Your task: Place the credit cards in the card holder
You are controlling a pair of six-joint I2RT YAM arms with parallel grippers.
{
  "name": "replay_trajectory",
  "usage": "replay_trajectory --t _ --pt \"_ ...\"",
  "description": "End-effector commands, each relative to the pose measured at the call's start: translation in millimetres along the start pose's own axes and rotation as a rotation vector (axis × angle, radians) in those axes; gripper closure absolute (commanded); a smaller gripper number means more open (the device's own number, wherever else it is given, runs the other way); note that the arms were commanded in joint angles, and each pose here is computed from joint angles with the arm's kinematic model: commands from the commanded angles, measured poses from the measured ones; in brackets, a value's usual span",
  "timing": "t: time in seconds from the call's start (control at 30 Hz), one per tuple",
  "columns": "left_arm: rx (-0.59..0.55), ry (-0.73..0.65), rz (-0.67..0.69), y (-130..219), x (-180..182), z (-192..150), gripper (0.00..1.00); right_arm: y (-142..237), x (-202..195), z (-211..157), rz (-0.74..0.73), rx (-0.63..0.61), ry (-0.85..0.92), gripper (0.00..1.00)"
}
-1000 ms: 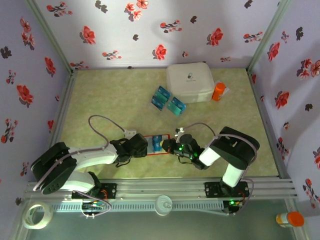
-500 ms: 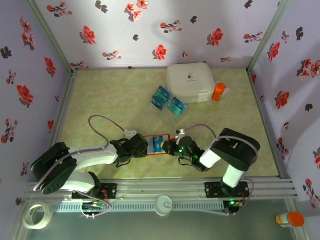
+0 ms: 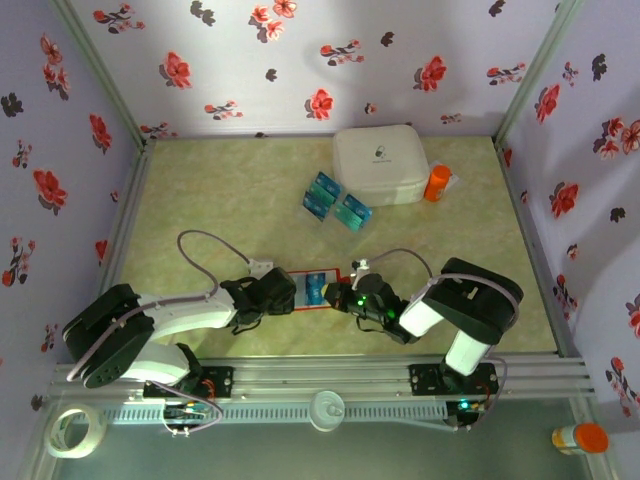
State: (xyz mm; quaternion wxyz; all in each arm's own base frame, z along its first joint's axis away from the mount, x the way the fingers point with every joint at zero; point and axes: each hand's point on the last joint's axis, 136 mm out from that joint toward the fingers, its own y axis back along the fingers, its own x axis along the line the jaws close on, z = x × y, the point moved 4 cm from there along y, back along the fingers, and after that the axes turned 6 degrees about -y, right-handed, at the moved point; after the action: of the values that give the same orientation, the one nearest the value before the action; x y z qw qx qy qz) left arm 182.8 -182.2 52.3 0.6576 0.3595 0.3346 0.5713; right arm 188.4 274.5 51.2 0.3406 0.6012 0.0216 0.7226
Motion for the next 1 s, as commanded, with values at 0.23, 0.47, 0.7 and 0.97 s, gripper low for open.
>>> replay_trajectory --t 0.23,0.47,0.7,0.97 --pt "0.076 -0.003 -0.005 -9.8 0.6 -19.9 0.07 1.2 -21.2 -11.1 -0.11 0.034 -0.019 1.0" --pt "0.075 -0.005 -0.004 -10.1 0.2 -19.5 0.07 -0.7 -23.5 -13.7 -0.14 0.055 -0.033 1.0" --pt "0.076 -0.004 -0.003 -10.7 0.3 -19.9 0.07 -1.6 -24.7 -14.6 -0.156 0.063 -0.044 1.0" --pt "0.077 -0.005 -0.004 -11.5 -0.1 -20.2 0.07 -3.9 -26.6 -17.2 -0.174 0.085 -0.047 1.0"
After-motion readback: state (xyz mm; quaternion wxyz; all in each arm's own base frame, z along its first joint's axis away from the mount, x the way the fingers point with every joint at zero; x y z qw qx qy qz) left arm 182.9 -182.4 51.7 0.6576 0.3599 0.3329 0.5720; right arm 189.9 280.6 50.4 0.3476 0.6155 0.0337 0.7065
